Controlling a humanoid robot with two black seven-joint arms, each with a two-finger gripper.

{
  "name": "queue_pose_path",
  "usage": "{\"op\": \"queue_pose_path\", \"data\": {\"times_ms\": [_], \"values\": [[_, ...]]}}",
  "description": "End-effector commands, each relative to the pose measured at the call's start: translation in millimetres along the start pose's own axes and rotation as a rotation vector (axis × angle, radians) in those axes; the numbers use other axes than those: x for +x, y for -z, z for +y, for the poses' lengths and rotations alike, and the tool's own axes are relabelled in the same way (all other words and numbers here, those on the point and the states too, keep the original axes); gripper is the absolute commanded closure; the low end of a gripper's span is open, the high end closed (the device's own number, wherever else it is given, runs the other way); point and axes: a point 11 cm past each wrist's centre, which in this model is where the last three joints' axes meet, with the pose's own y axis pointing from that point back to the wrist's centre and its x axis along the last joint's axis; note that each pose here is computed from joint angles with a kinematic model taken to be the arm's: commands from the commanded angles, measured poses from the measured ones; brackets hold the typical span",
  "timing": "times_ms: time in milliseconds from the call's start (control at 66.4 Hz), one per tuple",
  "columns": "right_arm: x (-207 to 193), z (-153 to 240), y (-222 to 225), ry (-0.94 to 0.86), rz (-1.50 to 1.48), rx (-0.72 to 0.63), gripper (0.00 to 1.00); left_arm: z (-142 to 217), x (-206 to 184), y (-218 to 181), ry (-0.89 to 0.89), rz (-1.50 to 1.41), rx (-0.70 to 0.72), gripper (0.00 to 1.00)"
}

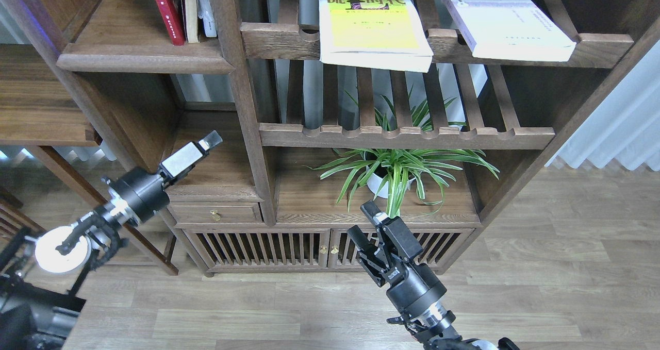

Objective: Organize books on shelf
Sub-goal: 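Withdraw the left gripper from the upper shelf and lower both arms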

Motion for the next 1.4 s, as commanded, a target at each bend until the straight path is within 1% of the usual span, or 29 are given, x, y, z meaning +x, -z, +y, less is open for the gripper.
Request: {"op": "queue_pose_path", "data": {"times_ms": [0, 181, 331, 662, 707, 828, 1054, 1204, 1385], "values": [[-0.1, 0.3, 0.7, 0.000, 0.001, 0.003, 0.01, -1.5, 6.5, 9.5, -0.012, 0.033, 0.004, 0.00], [-0.5, -0.1, 1.4, 0.001, 0.002, 0.003, 0.01, 5.9, 12.1, 9.0, -0.026, 0.047, -0.004, 0.00], [-1.0, -0.1, 1.9, 0.004, 0.003, 0.005, 0.01, -1.3, 7.5, 11.7, -0.004, 0.067, -0.008, 0.00], [-3.0, -1.9, 4.7, 0.010, 0.008, 0.011, 0.01, 1.0, 7.1, 5.9, -0.006, 0.056, -0.010, 0.00], [-8.6, -3.8, 16.9, 0.024, 0.026, 0.039, 0.01, 0.3, 4.9, 5.2, 0.000, 0.050, -0.010, 0.00], [-15.2, -6.7, 28.2, 0.042, 0.043, 0.063, 0.01, 0.0, 2.6, -0.8, 0.013, 0.064, -0.039, 0.00], [-26.4, -11.1, 34.2, 0.078, 0.058, 0.073, 0.01, -7.8, -1.4, 0.7, 0.063, 0.174, -0.093, 0.00], [-41.1, -18.5, 43.5, 0.123, 0.083, 0.086, 0.01, -8.1, 10.0, 7.5, 0.031, 0.201, -0.091, 0.00], [-58.7, -24.8, 56.1, 0.170, 0.112, 0.109, 0.01, -13.4, 3.7, -1.2, 0.046, 0.178, -0.090, 0.00]]}}
